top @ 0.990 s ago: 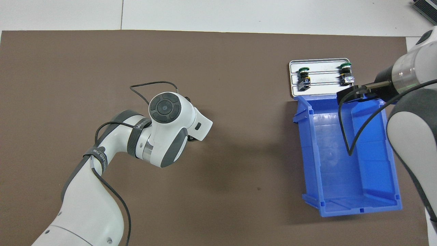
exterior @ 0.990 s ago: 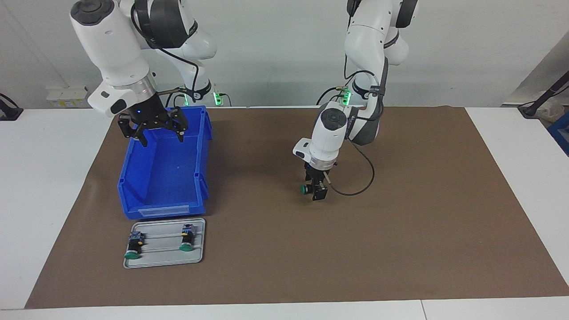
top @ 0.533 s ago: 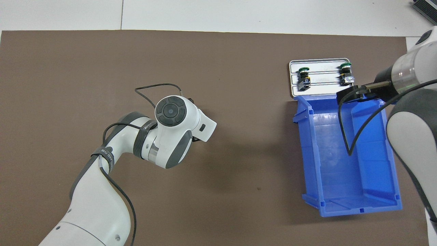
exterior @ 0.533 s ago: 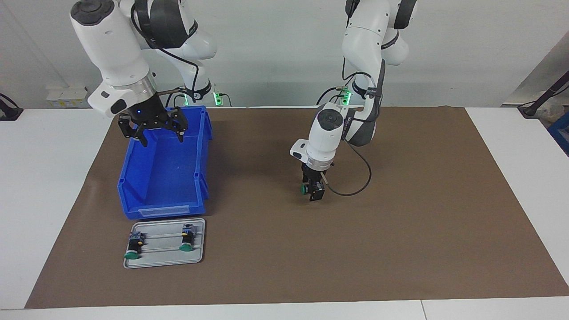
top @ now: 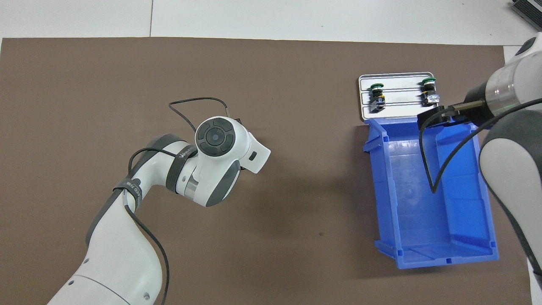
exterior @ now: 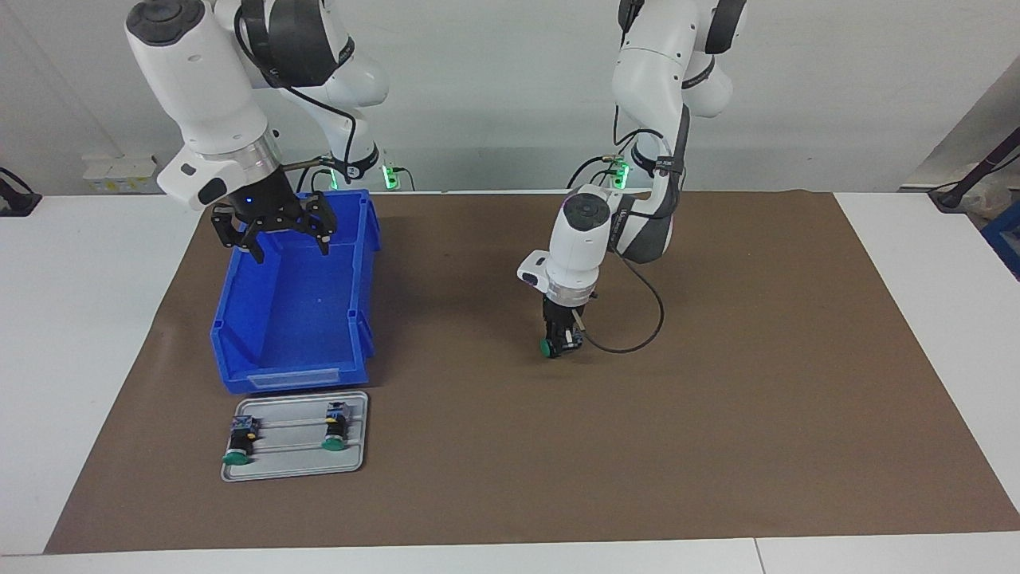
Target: Place and press button with both arms
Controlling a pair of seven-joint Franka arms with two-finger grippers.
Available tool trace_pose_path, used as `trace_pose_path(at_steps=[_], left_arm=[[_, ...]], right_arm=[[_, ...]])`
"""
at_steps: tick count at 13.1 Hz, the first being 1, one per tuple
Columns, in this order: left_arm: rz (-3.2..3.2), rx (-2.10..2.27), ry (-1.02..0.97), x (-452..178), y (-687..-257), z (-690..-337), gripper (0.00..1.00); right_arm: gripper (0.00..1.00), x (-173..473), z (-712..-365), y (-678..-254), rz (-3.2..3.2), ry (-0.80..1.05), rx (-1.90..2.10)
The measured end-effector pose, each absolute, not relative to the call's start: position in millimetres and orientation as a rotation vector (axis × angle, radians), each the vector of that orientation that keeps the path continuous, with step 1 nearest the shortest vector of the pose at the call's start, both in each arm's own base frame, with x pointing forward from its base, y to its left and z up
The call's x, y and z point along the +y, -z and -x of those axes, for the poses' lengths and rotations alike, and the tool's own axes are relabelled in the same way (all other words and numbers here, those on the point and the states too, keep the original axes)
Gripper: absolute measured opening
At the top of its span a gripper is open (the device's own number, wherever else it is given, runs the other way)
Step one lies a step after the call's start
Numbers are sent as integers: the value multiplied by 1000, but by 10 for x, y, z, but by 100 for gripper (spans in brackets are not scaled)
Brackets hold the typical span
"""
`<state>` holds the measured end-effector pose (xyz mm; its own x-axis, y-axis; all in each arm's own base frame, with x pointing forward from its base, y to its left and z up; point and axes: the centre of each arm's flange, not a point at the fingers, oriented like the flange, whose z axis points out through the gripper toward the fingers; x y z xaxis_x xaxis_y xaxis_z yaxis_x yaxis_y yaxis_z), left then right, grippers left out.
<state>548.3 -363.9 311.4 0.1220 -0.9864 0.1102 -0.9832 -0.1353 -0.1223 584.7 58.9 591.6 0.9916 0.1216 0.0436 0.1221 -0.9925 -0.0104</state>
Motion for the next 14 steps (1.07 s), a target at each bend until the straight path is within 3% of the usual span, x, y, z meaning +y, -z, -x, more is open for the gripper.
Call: trace_pose_path(at_steps=[6, 10, 14], left_arm=[[2475, 1879, 329, -3381, -3446, -5627, 33], [2673, 1799, 418, -2767, -3729, -5721, 33], [2848, 1824, 601, -2029, -3620, -5822, 33]], right_arm=[[100, 589, -5847, -5916, 3122, 67, -191], [100, 589, -5847, -5916, 3122, 67, -191], [100, 589, -5847, -5916, 3122, 67, -191]])
